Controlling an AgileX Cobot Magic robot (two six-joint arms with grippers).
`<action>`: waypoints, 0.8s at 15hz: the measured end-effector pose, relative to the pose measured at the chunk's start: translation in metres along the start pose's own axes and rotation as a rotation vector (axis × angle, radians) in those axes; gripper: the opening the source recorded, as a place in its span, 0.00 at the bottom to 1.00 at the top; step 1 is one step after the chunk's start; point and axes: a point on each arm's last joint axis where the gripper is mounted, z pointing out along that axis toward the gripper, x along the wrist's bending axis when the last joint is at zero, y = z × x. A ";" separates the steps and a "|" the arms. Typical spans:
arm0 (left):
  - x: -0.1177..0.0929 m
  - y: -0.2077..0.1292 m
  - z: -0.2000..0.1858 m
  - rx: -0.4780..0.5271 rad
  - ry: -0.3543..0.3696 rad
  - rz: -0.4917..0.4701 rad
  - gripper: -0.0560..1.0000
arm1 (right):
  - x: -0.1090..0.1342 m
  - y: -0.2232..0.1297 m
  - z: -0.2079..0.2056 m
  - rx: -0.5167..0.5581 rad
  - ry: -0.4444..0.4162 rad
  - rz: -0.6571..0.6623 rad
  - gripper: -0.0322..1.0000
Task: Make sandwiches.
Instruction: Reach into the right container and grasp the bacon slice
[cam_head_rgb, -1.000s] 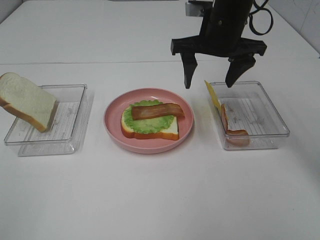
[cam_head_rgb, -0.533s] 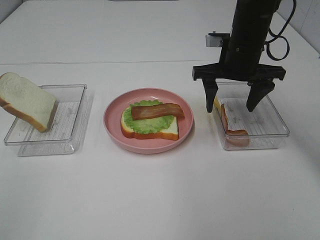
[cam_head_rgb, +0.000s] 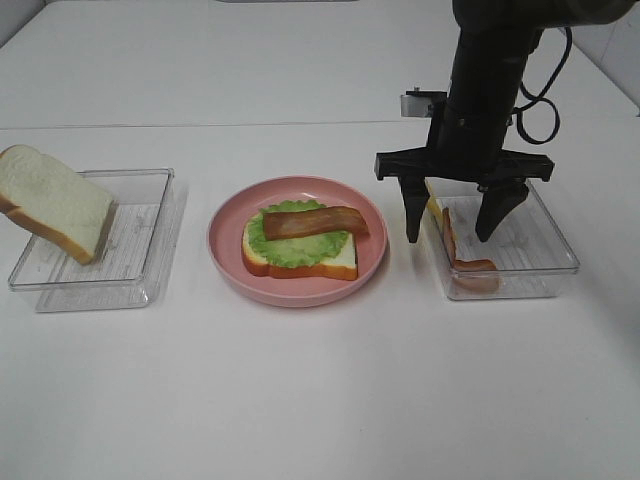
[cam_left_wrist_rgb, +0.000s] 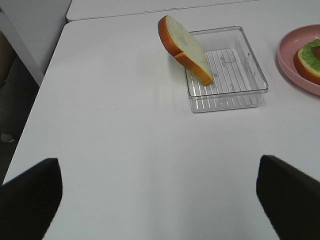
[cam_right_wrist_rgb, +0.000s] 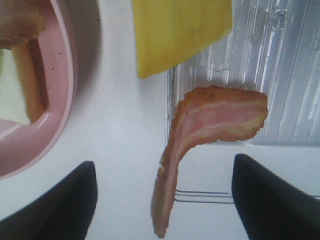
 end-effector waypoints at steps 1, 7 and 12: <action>0.000 0.000 0.000 0.000 0.000 0.000 0.98 | 0.000 0.000 0.000 0.000 0.000 0.000 0.70; 0.000 0.000 0.000 0.000 0.000 0.000 0.98 | 0.000 0.000 0.001 0.003 0.000 -0.001 0.36; 0.000 0.000 0.000 0.000 0.000 0.000 0.98 | 0.000 -0.001 0.001 0.013 -0.003 -0.001 0.17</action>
